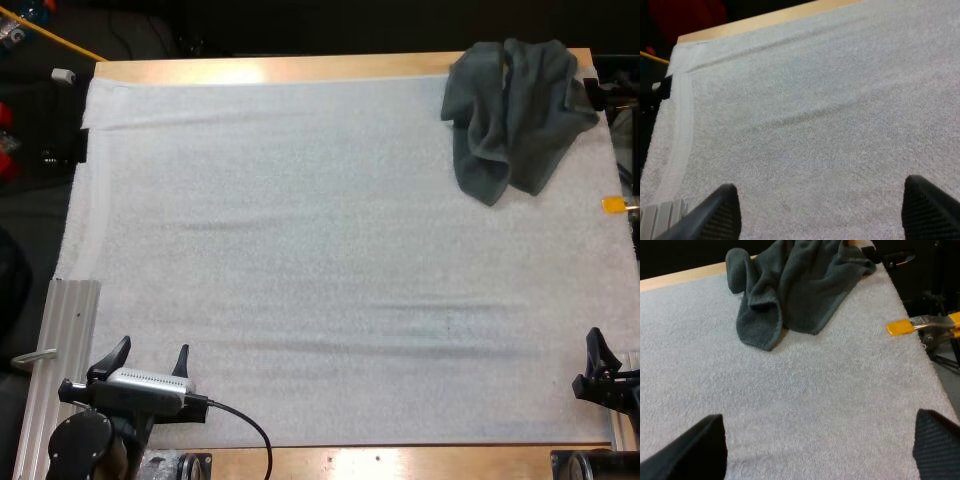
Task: Pick towel from pile, fold and stack
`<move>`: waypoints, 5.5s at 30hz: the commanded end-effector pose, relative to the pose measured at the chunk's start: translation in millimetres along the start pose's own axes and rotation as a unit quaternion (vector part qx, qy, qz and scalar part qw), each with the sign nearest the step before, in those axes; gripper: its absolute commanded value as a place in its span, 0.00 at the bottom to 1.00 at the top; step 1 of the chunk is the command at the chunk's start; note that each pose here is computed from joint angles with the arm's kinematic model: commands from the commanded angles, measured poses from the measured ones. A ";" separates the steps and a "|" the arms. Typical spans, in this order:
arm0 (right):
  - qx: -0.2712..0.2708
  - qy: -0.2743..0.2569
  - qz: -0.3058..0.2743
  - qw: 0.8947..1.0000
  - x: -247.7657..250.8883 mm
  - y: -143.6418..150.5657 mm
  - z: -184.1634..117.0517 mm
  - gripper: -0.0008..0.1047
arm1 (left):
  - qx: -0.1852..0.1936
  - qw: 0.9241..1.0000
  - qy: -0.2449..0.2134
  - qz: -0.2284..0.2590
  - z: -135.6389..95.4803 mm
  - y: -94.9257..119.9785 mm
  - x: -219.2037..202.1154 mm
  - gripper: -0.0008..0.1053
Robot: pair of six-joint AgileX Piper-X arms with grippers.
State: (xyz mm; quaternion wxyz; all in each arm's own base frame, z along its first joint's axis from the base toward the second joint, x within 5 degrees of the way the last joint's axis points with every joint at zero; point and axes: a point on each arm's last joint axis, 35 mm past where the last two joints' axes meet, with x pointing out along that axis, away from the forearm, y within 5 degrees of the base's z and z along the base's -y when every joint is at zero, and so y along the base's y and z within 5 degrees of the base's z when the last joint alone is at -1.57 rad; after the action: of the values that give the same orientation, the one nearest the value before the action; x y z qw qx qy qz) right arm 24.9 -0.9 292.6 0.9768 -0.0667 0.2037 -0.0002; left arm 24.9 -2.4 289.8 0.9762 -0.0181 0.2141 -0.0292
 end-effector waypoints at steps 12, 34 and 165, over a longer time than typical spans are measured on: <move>-0.001 -0.045 0.034 0.998 -31.7 -3.4 41.4 0.71 | 0.005 0.991 -0.078 -0.112 33.2 -8.4 -32.6 0.62; -0.013 -0.104 0.183 0.978 -63.3 -5.8 135.3 0.71 | 0.028 0.952 -0.067 -0.296 100.6 -24.8 -41.9 0.62; -0.135 0.089 0.387 0.908 113.2 184.1 191.1 0.01 | 0.008 0.954 -0.038 -0.298 98.3 -25.7 -37.2 0.62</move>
State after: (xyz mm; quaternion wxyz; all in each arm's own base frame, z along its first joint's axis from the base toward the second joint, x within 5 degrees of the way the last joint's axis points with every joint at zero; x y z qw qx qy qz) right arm 198.9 203.4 402.0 0.8643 -0.1004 0.2851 0.4021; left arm 31.3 -23.2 394.2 0.9323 -0.0701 0.1627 -0.3153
